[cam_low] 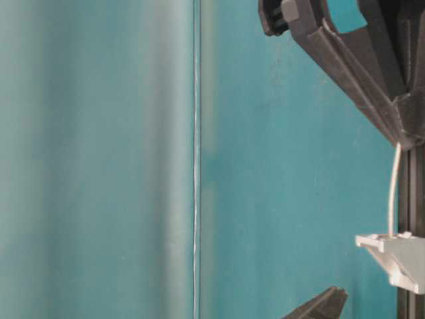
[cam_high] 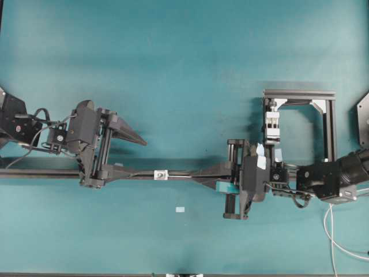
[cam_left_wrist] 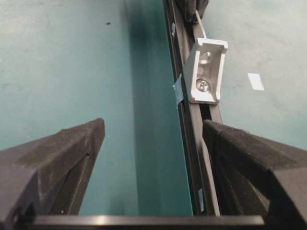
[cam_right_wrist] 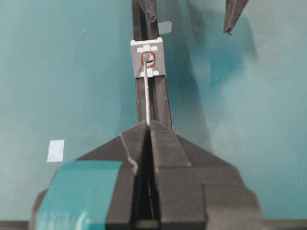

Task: Insert the wire into the hole on the left side and pull it with the left arm.
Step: 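Thread the wire tip through the bracket hole with the right gripper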

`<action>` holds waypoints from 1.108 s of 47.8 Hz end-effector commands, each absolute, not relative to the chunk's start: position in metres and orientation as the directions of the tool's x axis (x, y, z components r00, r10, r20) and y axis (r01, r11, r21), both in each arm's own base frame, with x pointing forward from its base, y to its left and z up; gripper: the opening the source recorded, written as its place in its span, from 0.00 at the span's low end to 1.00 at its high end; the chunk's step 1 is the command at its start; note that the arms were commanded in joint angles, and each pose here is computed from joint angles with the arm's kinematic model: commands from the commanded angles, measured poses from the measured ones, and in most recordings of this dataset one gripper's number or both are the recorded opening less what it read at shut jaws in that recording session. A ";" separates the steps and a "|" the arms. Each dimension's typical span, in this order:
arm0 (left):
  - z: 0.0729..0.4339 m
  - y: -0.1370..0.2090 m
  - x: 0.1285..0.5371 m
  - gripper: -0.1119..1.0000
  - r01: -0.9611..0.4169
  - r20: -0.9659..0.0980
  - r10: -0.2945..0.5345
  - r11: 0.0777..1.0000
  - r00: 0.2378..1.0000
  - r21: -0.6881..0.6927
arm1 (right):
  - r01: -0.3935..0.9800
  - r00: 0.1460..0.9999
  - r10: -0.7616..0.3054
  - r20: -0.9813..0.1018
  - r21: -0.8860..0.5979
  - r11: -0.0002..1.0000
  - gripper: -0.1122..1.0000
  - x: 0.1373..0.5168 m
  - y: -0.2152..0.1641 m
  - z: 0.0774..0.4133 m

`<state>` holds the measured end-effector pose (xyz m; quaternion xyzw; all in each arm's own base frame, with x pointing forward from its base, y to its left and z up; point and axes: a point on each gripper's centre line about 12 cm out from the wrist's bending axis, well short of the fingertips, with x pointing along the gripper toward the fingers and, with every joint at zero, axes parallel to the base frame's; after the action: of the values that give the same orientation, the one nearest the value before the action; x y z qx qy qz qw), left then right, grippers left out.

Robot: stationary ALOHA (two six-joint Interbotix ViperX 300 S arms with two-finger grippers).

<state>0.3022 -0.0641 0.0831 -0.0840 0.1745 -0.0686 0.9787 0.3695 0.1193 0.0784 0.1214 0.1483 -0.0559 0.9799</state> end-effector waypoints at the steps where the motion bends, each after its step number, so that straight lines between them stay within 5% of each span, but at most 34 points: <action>1: 0.092 -0.065 0.307 0.64 0.114 -0.292 -0.167 0.975 0.942 -0.191 | 0.148 0.957 -0.079 -0.281 0.234 0.961 0.15 0.375 0.119 0.086; 53: 0.093 -0.080 0.310 0.64 0.145 -0.302 -0.208 0.965 0.930 -0.217 | 0.142 0.954 -0.080 -0.290 0.203 0.969 0.15 0.398 0.121 0.083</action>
<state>0.3059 -0.0765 0.0844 -0.0954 0.1803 -0.0832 0.9754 0.3928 0.1201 0.0771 0.1073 0.1459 -0.0587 0.9817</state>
